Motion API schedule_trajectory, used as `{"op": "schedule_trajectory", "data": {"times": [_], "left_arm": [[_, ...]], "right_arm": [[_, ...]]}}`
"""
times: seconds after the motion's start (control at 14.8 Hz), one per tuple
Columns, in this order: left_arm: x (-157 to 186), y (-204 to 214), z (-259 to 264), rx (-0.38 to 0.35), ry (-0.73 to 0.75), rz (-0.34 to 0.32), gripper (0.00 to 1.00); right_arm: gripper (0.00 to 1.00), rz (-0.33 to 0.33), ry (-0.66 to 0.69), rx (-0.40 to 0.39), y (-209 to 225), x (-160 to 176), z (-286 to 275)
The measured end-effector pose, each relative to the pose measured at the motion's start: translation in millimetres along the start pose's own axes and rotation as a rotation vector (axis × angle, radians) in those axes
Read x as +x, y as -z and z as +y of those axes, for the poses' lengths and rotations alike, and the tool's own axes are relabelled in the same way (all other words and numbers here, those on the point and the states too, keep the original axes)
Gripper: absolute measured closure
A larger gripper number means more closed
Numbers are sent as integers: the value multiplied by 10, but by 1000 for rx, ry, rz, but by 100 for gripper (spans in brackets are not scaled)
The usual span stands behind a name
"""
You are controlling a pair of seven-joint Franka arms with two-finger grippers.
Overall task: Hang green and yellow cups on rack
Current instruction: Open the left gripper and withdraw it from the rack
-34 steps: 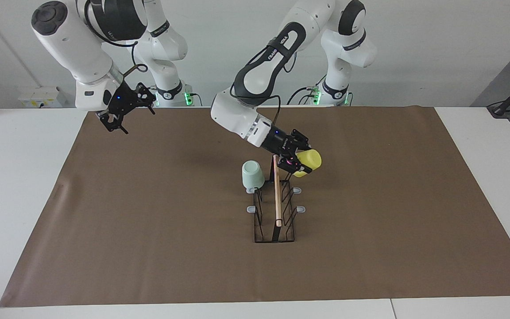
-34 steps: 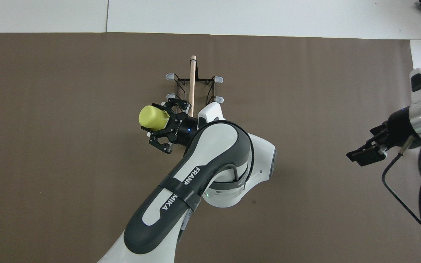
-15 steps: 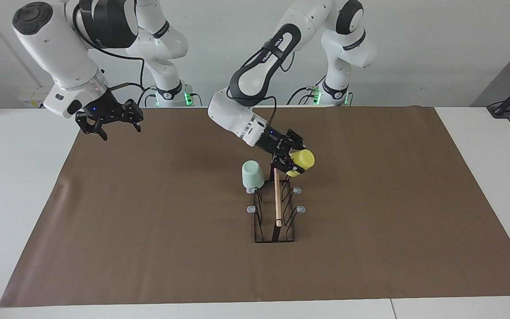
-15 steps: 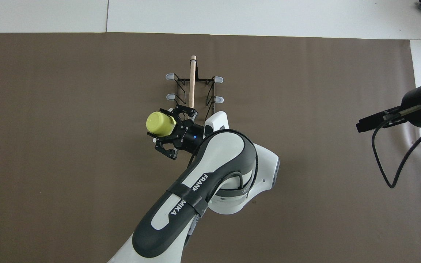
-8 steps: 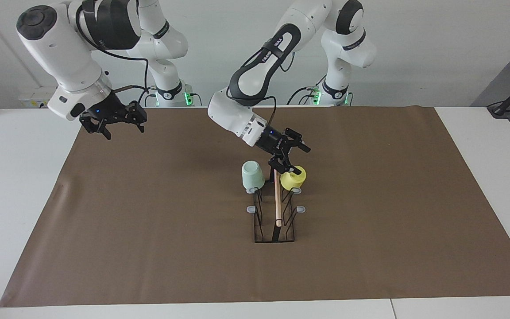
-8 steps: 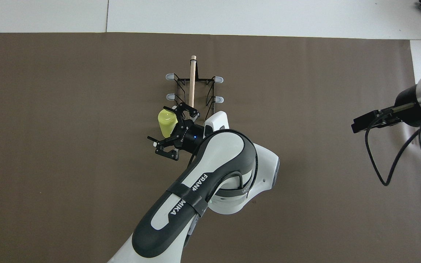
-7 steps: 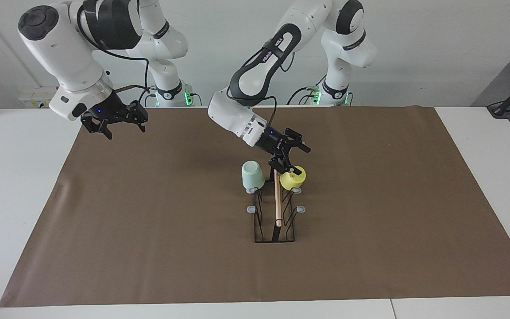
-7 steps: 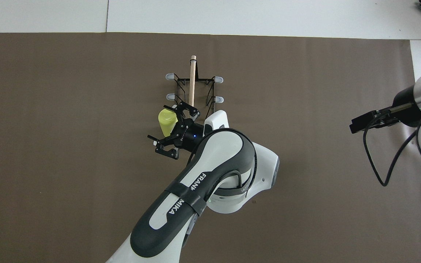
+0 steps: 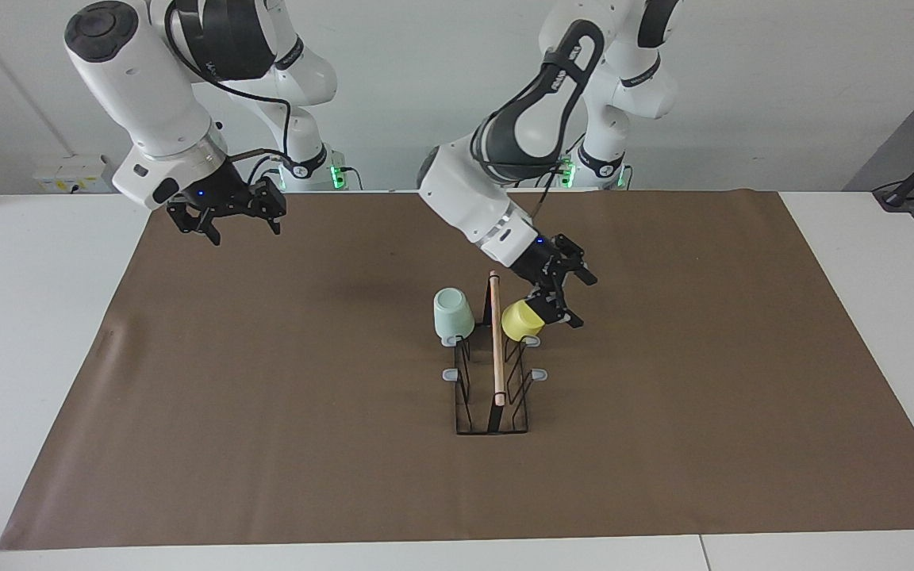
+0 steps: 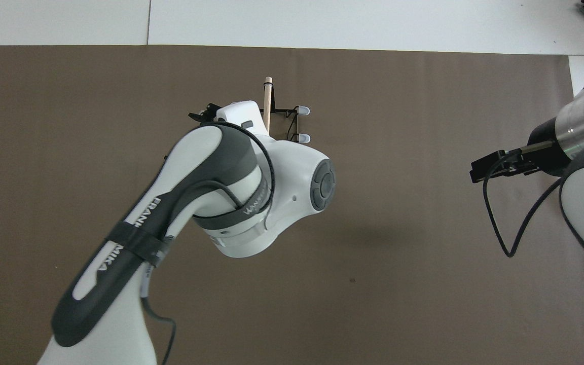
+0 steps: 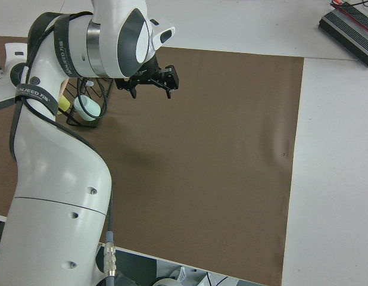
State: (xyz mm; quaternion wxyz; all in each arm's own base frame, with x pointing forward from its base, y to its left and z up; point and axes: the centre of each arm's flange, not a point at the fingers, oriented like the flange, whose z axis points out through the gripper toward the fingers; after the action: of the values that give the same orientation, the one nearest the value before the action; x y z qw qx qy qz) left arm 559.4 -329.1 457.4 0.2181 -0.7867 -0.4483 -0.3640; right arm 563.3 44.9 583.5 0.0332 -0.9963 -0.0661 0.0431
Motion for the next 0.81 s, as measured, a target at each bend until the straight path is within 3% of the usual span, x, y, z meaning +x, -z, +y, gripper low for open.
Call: {"op": "schedule_trajectory", "data": {"times": [0.13,0.47,0.67,0.81], "left_arm": [[450,-179,-74,2,-72,-112,0],[1371,-649,-284,-99,-281,-410,0],[1820,-1096,-452,-213,-448,-565,0],[2074,-1344,-581,-301,-561,-618,0]], "right_arm": [[0,1,-6,0,3,-2,34],[0,1,-6,0,4,-2,32],[0,21,-4,-9,28,19,29],[0,41,-6,-13,48,39,45]]}}
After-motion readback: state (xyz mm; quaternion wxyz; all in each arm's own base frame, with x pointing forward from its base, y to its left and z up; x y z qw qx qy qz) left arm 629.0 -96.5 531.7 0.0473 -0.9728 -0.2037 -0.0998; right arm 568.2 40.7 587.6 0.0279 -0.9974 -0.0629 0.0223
